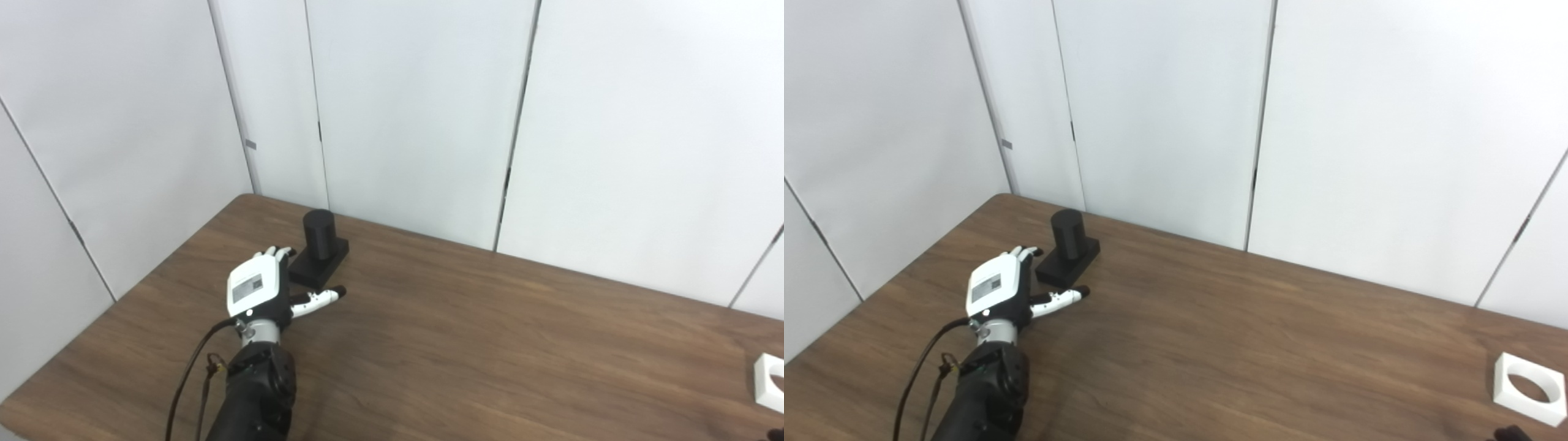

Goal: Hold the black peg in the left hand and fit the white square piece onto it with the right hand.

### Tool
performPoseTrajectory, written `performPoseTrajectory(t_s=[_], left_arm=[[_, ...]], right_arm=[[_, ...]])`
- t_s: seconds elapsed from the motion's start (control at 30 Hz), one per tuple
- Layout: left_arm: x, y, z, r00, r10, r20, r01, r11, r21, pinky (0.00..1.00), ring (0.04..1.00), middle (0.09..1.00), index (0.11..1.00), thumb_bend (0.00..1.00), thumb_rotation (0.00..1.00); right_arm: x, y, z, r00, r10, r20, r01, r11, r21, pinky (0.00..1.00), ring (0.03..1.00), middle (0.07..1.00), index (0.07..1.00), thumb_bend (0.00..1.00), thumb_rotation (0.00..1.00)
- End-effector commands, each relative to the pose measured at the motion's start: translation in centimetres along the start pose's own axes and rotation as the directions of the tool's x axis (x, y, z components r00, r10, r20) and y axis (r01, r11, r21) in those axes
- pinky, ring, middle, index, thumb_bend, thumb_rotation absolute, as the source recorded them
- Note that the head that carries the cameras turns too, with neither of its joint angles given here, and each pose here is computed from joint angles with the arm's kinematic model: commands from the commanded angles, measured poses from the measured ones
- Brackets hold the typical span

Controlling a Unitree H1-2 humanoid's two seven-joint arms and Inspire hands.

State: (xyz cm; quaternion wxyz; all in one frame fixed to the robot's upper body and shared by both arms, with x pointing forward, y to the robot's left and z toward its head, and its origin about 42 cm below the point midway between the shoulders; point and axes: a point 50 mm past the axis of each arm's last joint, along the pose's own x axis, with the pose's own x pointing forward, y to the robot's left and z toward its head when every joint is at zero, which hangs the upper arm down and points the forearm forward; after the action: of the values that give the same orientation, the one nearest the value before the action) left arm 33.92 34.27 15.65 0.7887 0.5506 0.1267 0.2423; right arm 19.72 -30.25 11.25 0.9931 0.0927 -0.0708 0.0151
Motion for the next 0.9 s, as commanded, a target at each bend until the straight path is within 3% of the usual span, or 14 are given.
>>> performPoseTrajectory(t_s=[0.0, 0.23, 0.33, 0.43, 0.87], left_arm=[[1.9, 2.1, 1.1, 0.995, 0.099, 0.028, -0.100, 0.994, 0.032, 0.90, 0.941, 0.936, 0.847, 0.91, 0.69], [3.8, 1.7, 1.1, 0.996, 0.085, 0.013, -0.086, 0.994, 0.066, 0.91, 0.942, 0.937, 0.846, 0.90, 0.68], [4.5, 1.2, 1.1, 0.997, 0.075, 0.012, -0.076, 0.992, 0.103, 0.90, 0.940, 0.932, 0.851, 0.90, 0.69], [5.4, 0.8, 1.1, 0.998, 0.067, 0.005, -0.067, 0.986, 0.150, 0.89, 0.933, 0.925, 0.852, 0.91, 0.71], [7.8, -0.5, 1.8, 0.999, 0.039, -0.034, -0.031, 0.976, 0.217, 0.89, 0.921, 0.907, 0.824, 0.92, 0.73]], right_arm=[[-0.7, 0.6, -0.7, 1.000, -0.004, -0.017, 0.005, 1.000, 0.029, 0.83, 0.927, 0.911, 0.875, 0.87, 0.84], [-0.7, 0.8, -0.6, 1.000, -0.001, -0.021, 0.002, 0.999, 0.039, 0.87, 0.946, 0.927, 0.892, 0.88, 0.83], [-0.7, 0.8, -0.6, 1.000, 0.009, -0.021, -0.009, 1.000, 0.021, 0.84, 0.942, 0.928, 0.906, 0.88, 0.85], [-0.6, 0.7, -0.7, 1.000, 0.028, -0.011, -0.028, 0.999, 0.019, 0.89, 0.984, 0.962, 0.955, 0.90, 0.88], [-1.0, 1.0, -0.8, 0.999, -0.020, -0.045, 0.018, 1.000, -0.024, 0.92, 0.989, 0.960, 0.967, 0.90, 0.91]])
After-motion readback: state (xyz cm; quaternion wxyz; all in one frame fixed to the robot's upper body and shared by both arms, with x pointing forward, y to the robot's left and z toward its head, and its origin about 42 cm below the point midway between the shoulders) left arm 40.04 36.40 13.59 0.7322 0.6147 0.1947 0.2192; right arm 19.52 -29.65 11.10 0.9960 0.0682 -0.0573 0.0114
